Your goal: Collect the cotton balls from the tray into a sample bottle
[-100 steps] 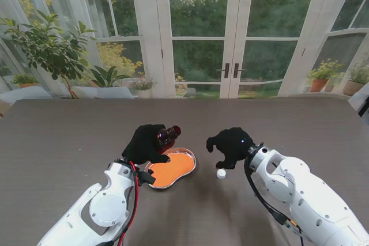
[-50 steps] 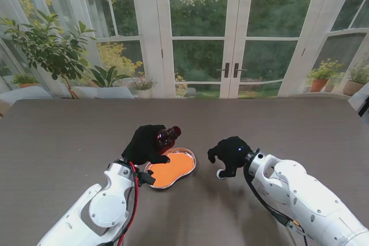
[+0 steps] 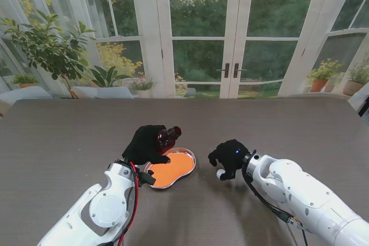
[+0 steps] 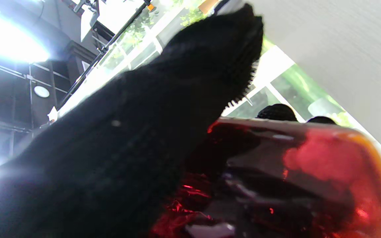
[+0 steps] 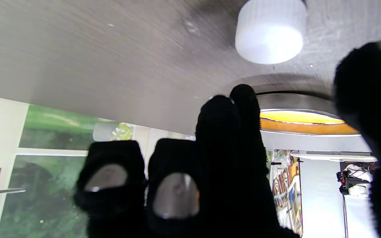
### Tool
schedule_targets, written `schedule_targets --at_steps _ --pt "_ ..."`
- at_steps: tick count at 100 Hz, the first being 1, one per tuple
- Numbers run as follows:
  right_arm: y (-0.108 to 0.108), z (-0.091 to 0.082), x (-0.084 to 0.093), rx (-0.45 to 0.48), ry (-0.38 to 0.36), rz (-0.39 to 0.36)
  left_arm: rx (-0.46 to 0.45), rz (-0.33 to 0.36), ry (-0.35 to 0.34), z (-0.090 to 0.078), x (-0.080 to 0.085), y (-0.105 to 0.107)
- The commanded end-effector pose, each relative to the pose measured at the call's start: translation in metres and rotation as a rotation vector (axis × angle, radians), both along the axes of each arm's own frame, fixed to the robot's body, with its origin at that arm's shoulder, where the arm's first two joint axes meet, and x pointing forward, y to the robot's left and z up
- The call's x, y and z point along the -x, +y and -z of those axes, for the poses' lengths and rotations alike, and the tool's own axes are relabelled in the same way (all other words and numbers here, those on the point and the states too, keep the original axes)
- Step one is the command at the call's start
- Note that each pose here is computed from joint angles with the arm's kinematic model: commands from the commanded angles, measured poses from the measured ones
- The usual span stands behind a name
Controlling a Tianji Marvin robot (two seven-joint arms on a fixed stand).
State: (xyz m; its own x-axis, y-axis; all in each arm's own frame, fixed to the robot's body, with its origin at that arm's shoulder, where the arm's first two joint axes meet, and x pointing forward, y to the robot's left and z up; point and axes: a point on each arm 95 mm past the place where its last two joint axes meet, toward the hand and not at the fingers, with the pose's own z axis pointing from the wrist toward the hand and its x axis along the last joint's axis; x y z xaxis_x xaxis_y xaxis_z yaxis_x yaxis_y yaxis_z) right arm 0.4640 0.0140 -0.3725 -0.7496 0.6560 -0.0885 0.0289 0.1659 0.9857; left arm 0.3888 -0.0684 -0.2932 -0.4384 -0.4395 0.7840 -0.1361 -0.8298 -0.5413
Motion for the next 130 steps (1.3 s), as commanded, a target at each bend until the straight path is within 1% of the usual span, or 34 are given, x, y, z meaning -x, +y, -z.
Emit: schedule_targets --at_steps 1,39,56,109,130 --pt "0.001 0.003 -0.001 0.016 0.005 0.000 -0.003 0.014 0.009 0.000 0.001 -0.003" --pt "-0.005 0.012 -0.004 0.042 0.006 0.039 -0.004 0.014 0.010 0.000 0.001 -0.003" --pt "-0.008 0.016 -0.005 0.050 0.013 0.044 -0.004 0.015 0.013 0.000 0.001 -0.003" --pt "-0.004 0.020 -0.008 0.094 0.015 0.003 -0.005 0.018 0.014 0.001 0.000 -0.004" --pt "-0.003 0.021 -0.009 0.102 0.015 0.000 -0.005 0.016 0.013 0.001 0.001 -0.003"
